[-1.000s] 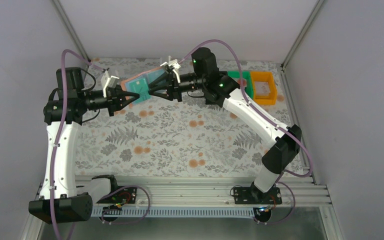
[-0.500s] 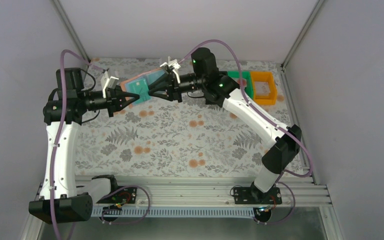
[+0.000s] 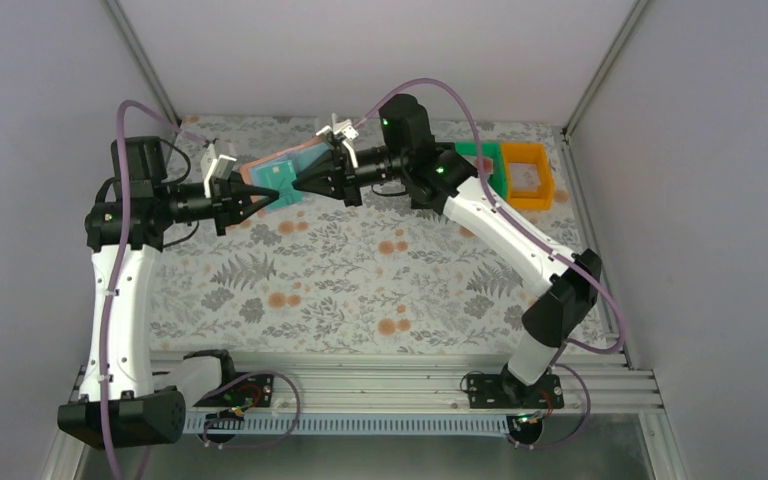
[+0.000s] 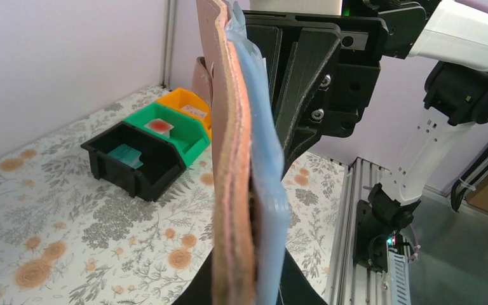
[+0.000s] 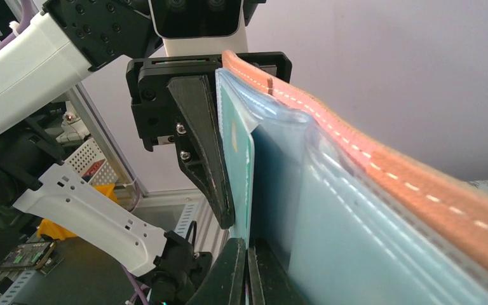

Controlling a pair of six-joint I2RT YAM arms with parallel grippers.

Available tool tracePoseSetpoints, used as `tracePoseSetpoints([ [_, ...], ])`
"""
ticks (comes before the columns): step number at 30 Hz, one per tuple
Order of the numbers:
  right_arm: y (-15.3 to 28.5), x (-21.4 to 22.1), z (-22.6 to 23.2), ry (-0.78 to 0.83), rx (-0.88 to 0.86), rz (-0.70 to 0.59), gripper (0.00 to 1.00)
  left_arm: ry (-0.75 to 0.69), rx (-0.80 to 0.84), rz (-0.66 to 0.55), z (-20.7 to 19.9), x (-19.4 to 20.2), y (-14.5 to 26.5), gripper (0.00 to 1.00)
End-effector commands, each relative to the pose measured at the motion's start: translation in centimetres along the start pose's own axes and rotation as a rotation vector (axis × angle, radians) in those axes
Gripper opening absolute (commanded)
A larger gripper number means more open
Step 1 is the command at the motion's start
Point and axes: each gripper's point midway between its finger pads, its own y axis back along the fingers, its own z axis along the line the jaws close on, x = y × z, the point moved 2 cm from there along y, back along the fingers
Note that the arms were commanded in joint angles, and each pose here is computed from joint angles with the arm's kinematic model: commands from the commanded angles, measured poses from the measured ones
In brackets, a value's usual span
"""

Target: Take the credit cards out of the card holder

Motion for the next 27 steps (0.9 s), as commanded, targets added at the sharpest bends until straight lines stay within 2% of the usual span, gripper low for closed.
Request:
tracePoseSetpoints([
  [1, 0.5, -0.8, 1.2, 0.044, 0.011, -0.002, 0.04, -0.064, 0.046, -0.034, -1.4, -1.1, 0.3, 0.11],
  [3, 1.0, -0.8, 1.1, 0.050, 0.033, 0.002, 0.04, -0.063, 0.053, -0.038, -1.5, -1.1, 0.3, 0.18],
  [7, 1.8, -0.8, 0.8, 0.053, 0.063, 0.009, 0.04, -0.063, 0.056, -0.040, -1.5, -1.1, 0.4, 0.23],
  [14, 3.0, -0.7, 1.2, 0.068, 0.103, 0.015, 0.04, -0.056, 0.064, -0.042, -1.5, -1.0, 0.3, 0.22],
  [17, 3.2, -0.9, 1.4, 0.073, 0.102, 0.010, 0.04, -0.055, 0.067, -0.043, -1.5, -1.0, 0.3, 0.19],
  [24, 2.7, -0.6, 1.2, 0.051, 0.071, 0.013, 0.04, -0.056, 0.073, -0.045, -1.6, -1.0, 0.3, 0.03],
  [27, 2.8, -0.6, 1.3, 0.059, 0.074, 0.015, 0.10, -0.054, 0.068, -0.044, -1.5, -1.0, 0.3, 0.02],
])
